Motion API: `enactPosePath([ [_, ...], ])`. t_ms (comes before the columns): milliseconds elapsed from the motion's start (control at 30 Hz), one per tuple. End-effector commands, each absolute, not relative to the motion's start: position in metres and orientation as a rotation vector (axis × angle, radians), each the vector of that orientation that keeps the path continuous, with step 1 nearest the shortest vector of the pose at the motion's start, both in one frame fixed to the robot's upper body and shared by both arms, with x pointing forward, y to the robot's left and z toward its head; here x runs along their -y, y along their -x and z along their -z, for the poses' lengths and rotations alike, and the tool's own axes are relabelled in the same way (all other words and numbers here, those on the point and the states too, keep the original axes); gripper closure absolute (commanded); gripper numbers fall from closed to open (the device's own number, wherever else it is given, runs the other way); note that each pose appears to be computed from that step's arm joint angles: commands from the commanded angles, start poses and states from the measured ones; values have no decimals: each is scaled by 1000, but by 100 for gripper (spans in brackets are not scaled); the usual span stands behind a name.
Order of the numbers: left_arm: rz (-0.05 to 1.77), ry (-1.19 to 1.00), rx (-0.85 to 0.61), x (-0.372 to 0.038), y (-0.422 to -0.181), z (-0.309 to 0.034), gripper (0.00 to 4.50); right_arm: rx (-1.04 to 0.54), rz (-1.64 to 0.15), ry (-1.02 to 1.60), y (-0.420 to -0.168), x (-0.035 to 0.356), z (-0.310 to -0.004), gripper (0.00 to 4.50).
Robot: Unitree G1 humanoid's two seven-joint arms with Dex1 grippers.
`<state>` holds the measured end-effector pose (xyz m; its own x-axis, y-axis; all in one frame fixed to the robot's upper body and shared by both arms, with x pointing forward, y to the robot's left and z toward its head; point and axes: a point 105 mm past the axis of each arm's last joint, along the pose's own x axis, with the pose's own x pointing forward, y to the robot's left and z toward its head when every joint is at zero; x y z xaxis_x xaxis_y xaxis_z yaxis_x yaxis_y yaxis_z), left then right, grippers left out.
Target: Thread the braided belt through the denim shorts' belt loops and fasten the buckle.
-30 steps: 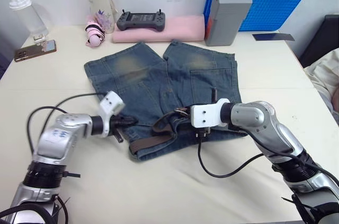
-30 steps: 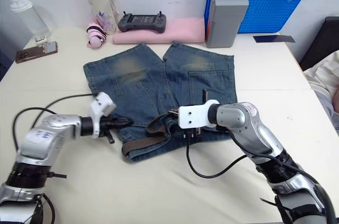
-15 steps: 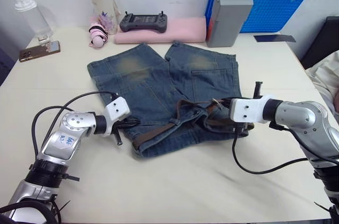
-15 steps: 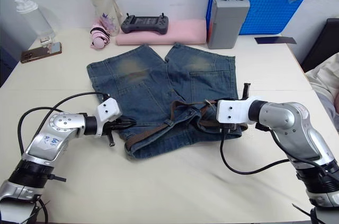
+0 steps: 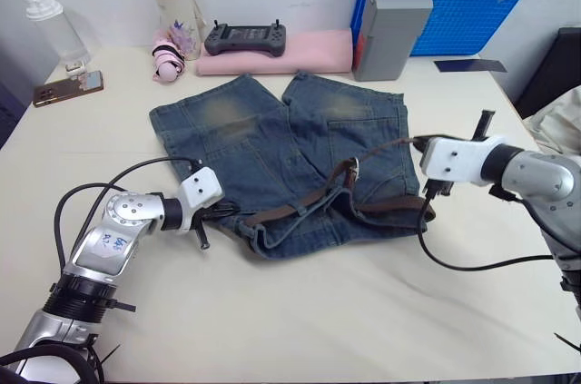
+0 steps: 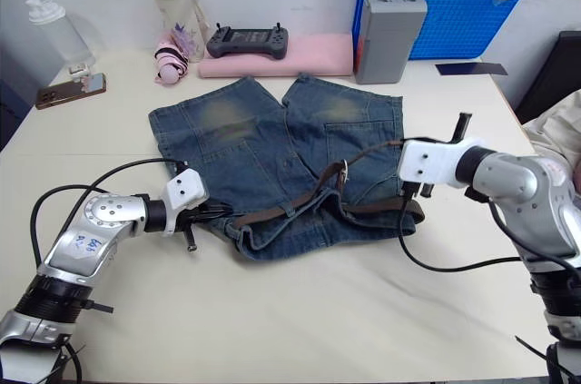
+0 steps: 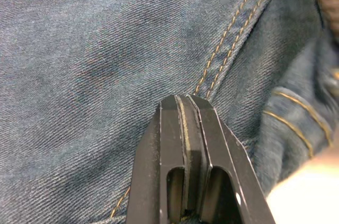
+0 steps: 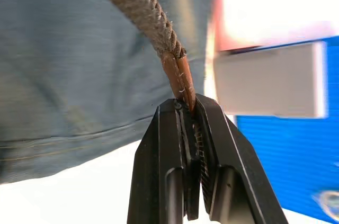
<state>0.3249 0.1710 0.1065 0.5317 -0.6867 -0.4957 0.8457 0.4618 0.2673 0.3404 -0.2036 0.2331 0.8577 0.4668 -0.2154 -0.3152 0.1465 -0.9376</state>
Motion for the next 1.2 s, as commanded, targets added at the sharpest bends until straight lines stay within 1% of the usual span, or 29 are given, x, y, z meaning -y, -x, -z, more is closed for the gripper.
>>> enactPosePath([
  [33,890,-543,-468,-190,-324,-77,448,264,-620,1244,-326,183,-251,450],
  [167,865,-548,-421,-192,-332,-90,448,253,-798,1122,-307,159,-239,450],
  [267,840,-522,-357,-192,-340,-108,448,266,-858,1070,-299,147,-241,450],
  [333,828,-474,-302,-191,-344,-124,382,270,-863,1071,-299,143,-242,450],
  [367,831,-446,-280,-189,-345,-132,359,269,-858,1081,-300,143,-242,450],
  [400,838,-421,-260,-187,-345,-138,322,267,-853,1089,-302,142,-242,450],
  [500,981,-252,-55,-149,-333,-192,177,246,-817,1144,-313,139,-232,450],
  [533,1028,-207,-5,-136,-327,-205,133,241,-815,1153,-315,136,-229,450],
  [567,1060,-178,28,-126,-323,-213,77,236,-818,1154,-317,134,-226,450],
  [600,1087,-160,48,-116,-319,-217,46,238,-817,1160,-318,131,-225,450],
  [700,1121,-150,81,-88,-313,-214,46,269,-815,1166,-320,120,-225,450],
  [767,1090,-168,81,-77,-317,-206,46,285,-817,1164,-320,115,-226,450],
  [900,1013,-213,64,-70,-332,-194,46,310,-828,1158,-318,108,-227,450],
  [1000,993,-222,65,-62,-341,-192,46,325,-839,1150,-315,104,-228,450],
  [1167,986,-222,58,-52,-346,-188,46,329,-843,1146,-314,103,-227,450],
  [1200,992,-221,55,-50,-346,-187,70,329,-844,1146,-314,103,-227,450],
])
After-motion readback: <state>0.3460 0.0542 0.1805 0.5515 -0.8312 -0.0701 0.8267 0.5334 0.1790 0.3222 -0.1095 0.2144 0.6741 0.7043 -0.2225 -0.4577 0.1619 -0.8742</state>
